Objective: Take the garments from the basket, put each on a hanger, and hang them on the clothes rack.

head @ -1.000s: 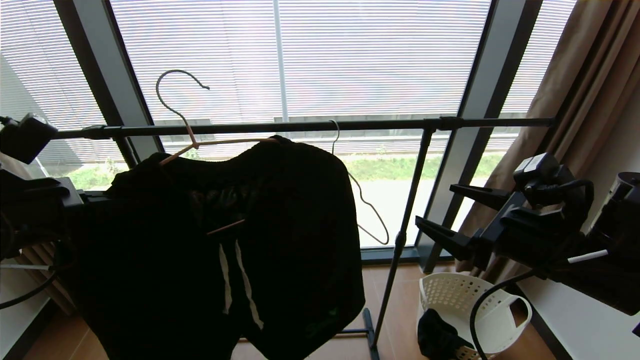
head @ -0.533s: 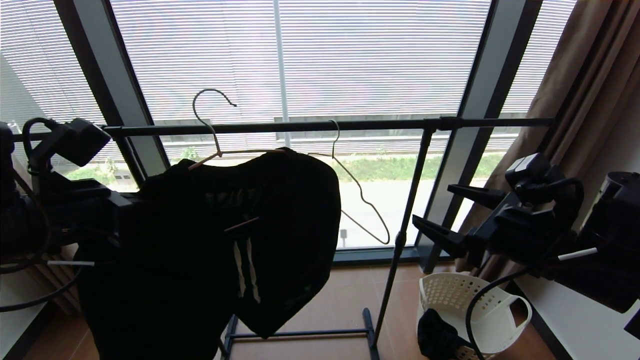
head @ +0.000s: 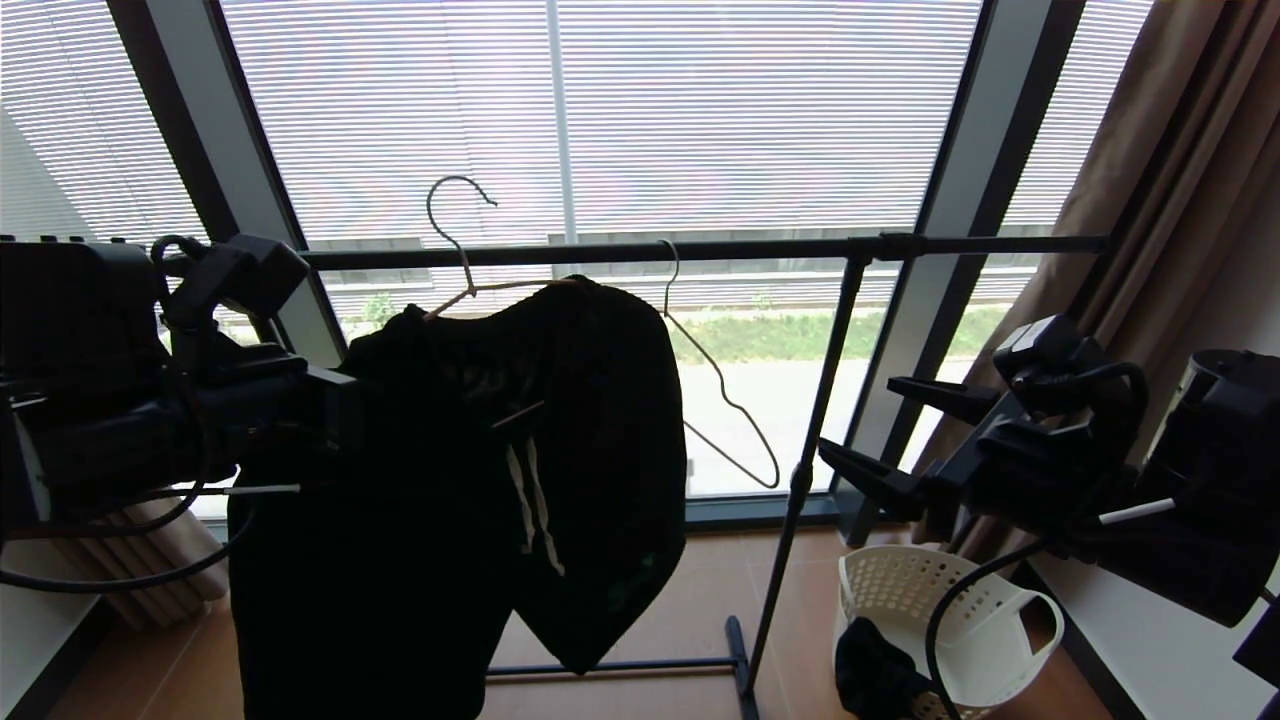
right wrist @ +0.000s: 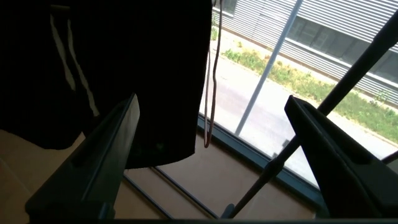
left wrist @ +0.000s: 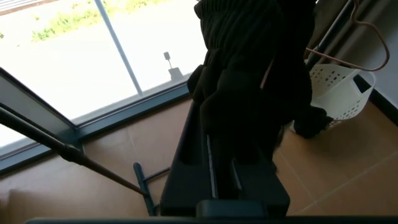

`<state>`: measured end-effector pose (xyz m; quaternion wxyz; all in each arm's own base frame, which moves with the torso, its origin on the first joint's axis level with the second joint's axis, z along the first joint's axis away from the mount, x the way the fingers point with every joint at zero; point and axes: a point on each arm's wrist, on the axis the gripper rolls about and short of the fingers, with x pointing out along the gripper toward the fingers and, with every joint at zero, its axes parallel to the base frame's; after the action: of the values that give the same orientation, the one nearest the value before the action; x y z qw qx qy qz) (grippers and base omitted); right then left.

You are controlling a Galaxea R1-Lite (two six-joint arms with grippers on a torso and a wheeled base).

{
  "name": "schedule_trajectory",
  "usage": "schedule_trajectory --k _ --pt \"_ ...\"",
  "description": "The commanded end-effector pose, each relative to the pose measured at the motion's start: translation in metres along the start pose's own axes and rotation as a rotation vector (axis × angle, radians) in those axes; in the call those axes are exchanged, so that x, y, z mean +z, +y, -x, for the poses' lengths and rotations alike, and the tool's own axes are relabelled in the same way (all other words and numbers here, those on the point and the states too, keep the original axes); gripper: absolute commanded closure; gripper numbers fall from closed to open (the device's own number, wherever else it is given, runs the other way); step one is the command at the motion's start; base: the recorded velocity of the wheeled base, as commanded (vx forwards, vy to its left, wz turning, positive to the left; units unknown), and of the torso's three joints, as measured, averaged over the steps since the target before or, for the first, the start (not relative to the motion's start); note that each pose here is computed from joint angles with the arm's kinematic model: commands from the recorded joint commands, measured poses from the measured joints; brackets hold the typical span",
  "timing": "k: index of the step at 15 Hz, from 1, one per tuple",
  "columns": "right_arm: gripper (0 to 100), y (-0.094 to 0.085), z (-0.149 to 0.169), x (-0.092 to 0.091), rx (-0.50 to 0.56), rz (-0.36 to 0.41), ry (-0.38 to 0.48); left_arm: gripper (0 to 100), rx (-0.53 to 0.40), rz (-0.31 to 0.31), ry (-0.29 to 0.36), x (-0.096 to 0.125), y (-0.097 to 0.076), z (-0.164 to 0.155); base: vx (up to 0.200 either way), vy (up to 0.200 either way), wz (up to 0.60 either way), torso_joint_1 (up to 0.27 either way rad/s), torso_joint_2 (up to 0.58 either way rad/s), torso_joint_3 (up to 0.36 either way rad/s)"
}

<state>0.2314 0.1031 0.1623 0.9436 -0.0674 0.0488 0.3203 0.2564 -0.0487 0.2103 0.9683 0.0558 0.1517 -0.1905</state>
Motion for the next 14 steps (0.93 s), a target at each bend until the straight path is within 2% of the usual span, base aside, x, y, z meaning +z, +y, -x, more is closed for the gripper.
schedule_trajectory --k 1,3,6,10,12,14 --pt "0 0.0 0.0 0.0 0.0 0.0 0.001 100 0.015 -0.003 0.023 -0.006 -0.004 -0.019 0.0 0.0 0.0 0.0 0.0 0.0" --pt "0 0.0 0.0 0.0 0.0 0.0 0.001 100 0.038 0.0 0.005 -0.007 -0.011 -0.03 0.0 0.0 0.0 0.0 0.0 0.0" --pt "0 0.0 0.0 -0.001 0.001 0.0 0.003 100 0.015 0.011 0.009 -0.009 -0.019 -0.042 0.0 0.0 0.0 0.0 0.0 0.0" --pt "0 0.0 0.0 -0.001 0.001 0.0 0.005 100 0.014 0.031 0.027 -0.013 -0.02 -0.053 0.0 0.0 0.0 0.0 0.0 0.0" --pt "0 0.0 0.0 -0.001 0.003 0.0 0.005 100 0.098 0.034 0.047 -0.017 -0.018 -0.064 0.0 0.0 0.0 0.0 0.0 0.0" --pt "0 0.0 0.0 -0.001 0.001 -0.001 0.005 100 0.128 0.033 0.03 -0.017 -0.018 -0.073 0.0 0.0 0.0 0.0 0.0 0.0"
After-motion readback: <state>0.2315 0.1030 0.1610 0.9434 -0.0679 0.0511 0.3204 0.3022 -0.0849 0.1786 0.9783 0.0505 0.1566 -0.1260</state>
